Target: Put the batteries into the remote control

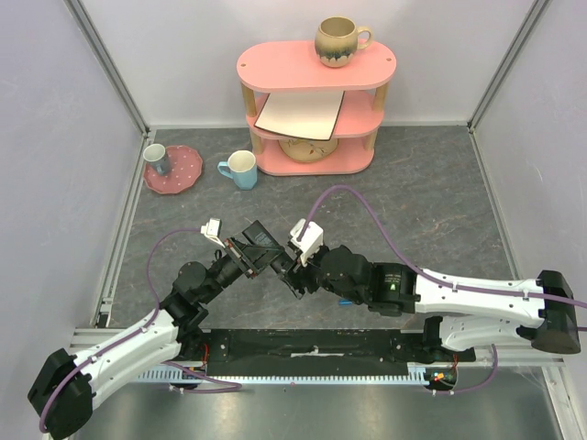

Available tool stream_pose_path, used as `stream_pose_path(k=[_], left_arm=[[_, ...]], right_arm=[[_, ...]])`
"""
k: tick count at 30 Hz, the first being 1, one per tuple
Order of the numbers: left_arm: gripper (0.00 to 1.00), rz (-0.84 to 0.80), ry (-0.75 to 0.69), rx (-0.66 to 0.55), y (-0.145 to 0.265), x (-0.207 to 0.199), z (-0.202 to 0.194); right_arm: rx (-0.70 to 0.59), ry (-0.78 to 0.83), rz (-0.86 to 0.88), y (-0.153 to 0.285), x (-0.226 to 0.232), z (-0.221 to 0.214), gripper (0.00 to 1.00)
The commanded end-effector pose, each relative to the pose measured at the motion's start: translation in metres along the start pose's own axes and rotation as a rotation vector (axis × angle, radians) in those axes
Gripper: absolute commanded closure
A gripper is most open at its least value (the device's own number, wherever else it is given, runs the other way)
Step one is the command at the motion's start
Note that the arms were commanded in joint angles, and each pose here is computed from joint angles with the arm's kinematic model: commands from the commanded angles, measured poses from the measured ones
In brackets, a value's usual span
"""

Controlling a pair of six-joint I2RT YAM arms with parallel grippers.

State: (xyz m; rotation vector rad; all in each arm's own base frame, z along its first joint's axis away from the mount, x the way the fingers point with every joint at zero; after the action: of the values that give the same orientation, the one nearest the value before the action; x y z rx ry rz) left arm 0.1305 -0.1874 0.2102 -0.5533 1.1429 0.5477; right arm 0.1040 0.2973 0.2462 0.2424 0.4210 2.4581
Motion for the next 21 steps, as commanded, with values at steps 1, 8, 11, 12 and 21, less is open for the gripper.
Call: stream_pose_path(k=[1,8,11,12,21], left_arm=[[0.98,-0.096,0.020,-0.007,0.000,-0.021,0.004],[0.98,-0.088,0.020,-0.005,0.001,-0.018,0.003],[0.98,-0.083,0.022,-0.003,0.001,-0.016,0.002],[0.98,-0.087,0.020,-0.006,0.001,-0.017,0.003],[0.98,-0.124,0.013,-0.002,-0.001,-0.025,0.004]], right_arm=[[-0.089,-0.046,-0.002,0.006,0.003,0.032,0.27],[-0.180,-0.143,-0.024,0.022,-0.006,0.059,0.21],[-0.223,-0.223,-0.025,0.035,-0.020,0.065,0.19],[-0.230,-0.265,-0.021,0.037,-0.024,0.064,0.19],[-0.245,-0.575,0.149,0.033,-0.051,0.024,0.07]])
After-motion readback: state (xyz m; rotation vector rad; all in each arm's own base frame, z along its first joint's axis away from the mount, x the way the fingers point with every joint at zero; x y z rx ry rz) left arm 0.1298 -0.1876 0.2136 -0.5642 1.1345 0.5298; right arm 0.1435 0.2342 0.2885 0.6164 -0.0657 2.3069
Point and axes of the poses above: each gripper's point midway between its finger pads, its own y axis back along the fingers, its own x axis along the line the jaws close on, z = x × y, the point moved 7 cm from there along y, back along the fingers, and after that the axes turned 2 degrees about -y, right-handed, at the moved point
